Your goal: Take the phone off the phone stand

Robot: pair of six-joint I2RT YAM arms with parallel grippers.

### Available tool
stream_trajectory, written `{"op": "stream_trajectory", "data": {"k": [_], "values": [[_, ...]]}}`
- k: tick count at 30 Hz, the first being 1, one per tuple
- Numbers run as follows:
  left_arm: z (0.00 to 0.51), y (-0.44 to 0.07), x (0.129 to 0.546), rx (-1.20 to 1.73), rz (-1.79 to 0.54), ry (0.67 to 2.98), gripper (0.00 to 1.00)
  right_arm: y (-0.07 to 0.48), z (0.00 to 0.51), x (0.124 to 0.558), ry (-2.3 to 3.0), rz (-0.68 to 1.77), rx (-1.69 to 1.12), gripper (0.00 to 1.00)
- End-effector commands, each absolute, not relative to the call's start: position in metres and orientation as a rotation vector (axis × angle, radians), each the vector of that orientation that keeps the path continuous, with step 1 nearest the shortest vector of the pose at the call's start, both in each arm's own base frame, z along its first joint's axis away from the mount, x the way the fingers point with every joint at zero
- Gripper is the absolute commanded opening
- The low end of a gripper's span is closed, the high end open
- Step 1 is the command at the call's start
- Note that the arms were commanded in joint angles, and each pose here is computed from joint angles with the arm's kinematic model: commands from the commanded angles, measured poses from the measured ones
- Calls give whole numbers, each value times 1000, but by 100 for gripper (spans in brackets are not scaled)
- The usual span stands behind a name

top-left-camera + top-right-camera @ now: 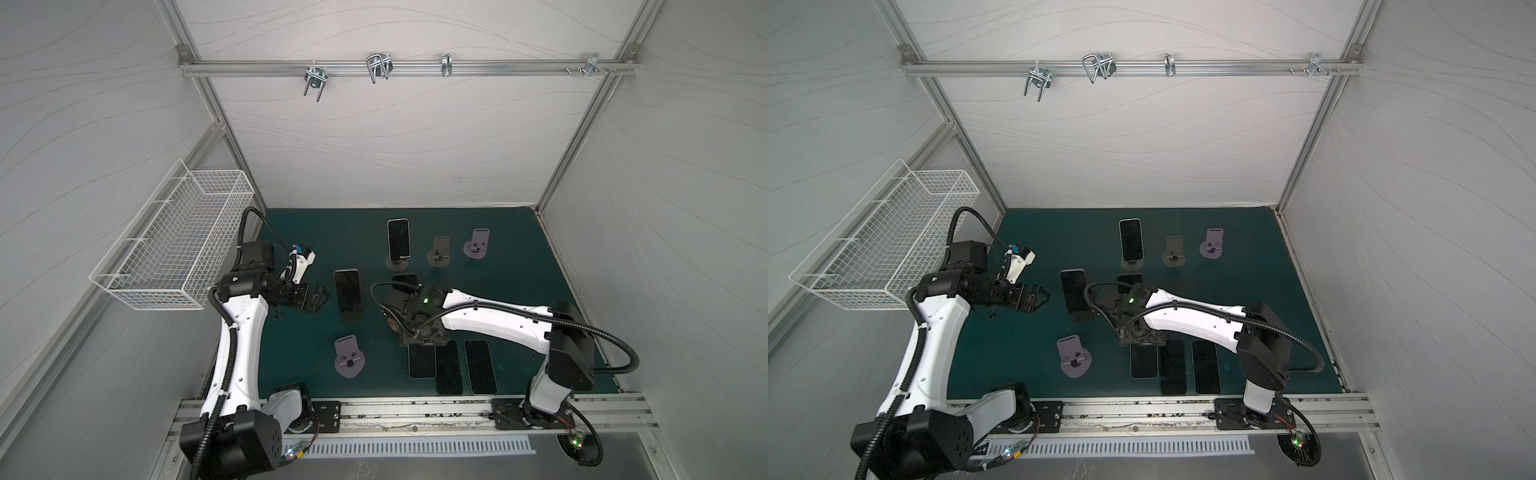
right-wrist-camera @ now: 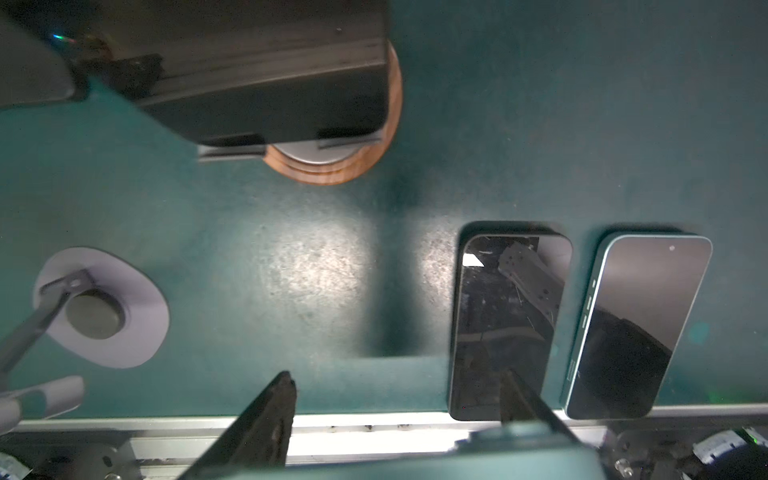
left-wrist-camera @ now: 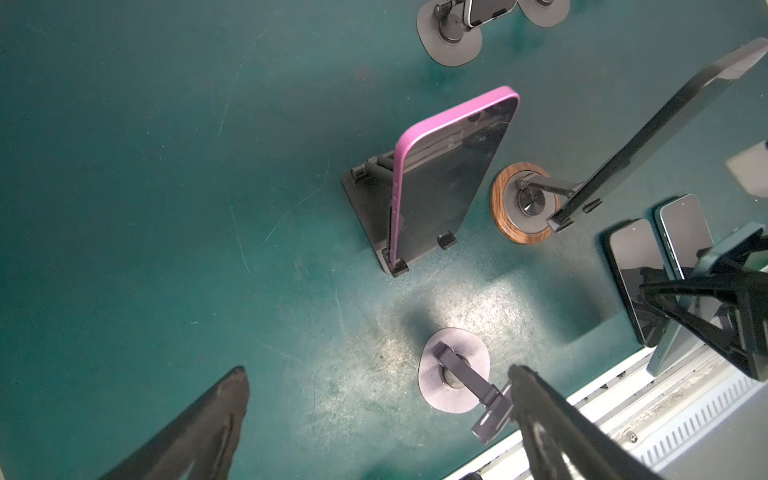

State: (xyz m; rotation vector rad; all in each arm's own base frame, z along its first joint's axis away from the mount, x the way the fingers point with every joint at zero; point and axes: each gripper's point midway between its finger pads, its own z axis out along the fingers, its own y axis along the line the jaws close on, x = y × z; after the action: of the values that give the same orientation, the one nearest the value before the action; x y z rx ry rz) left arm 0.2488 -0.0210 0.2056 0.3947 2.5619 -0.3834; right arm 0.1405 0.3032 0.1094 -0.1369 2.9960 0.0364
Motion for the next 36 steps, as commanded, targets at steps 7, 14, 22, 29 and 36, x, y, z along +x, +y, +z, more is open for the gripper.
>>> {"op": "stream_trajectory", "data": {"k": [7,14,22,29,36], "values": [[210,-22,246,441,-375,2531,99,315,99,124,3120,77,-158,66],[208,-21,248,439,-367,2535,99,308,95,122,3134,107,-207,66],[203,-21,247,432,-378,2550,99,310,80,110,3188,133,-177,65],[200,-21,246,437,-376,2559,99,307,89,114,3144,146,-148,66],[202,-22,249,423,-395,2557,99,279,115,129,3071,144,-114,65]]}}
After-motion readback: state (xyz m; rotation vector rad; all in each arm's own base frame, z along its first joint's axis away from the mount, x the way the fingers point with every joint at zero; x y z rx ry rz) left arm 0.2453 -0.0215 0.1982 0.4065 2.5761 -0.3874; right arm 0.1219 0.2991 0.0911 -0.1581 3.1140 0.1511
